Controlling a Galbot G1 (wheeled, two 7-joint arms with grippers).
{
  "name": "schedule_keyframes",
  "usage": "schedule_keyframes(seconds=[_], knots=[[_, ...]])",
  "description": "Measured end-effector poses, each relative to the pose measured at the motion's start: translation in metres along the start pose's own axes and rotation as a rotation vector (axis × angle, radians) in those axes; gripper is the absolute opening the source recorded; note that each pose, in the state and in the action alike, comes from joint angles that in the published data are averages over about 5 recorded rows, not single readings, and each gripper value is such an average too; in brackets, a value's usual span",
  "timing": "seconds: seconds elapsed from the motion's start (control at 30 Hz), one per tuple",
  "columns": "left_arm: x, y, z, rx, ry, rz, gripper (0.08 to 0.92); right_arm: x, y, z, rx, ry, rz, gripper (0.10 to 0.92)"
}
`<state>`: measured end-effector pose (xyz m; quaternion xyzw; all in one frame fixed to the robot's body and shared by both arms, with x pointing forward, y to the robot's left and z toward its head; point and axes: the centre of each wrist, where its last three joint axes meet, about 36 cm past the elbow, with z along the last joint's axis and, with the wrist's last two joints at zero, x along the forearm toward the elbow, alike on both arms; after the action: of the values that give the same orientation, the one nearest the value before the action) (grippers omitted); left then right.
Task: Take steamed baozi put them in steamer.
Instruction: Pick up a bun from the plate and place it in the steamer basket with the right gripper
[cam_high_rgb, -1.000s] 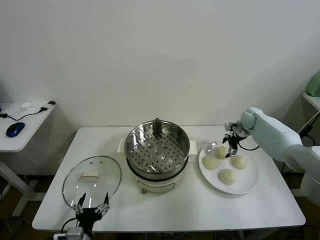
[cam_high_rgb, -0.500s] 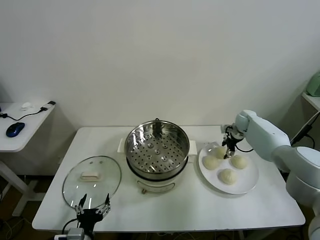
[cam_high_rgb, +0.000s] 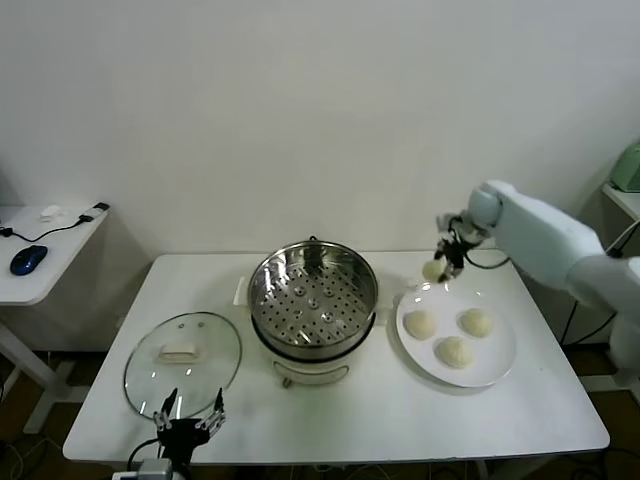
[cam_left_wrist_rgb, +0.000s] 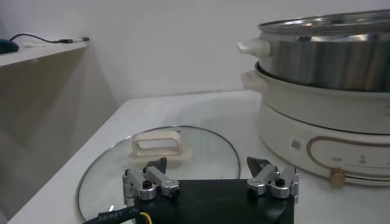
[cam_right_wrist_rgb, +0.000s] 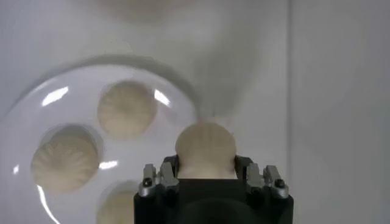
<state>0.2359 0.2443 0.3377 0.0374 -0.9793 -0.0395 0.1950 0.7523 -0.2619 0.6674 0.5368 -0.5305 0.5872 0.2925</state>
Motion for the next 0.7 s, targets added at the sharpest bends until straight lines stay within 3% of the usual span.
schedule_keyframes(seconds=[0.13,0.33,0.7], knots=[[0.001,-0.002,-0.001,-0.001,-0.003,0.006,0.823,0.038,-0.016,-0.082,0.249,-0.063,-0.011,0.602],[0.002,-0.003,-0.001,-0.006,-0.008,0.008,0.823,0.038,-0.009,-0.170,0.628,-0.104,-0.076,0.602],[0.006,-0.003,0.000,-0.021,-0.010,-0.001,0.823,-0.029,-0.012,-0.203,1.019,-0.065,-0.109,0.602]])
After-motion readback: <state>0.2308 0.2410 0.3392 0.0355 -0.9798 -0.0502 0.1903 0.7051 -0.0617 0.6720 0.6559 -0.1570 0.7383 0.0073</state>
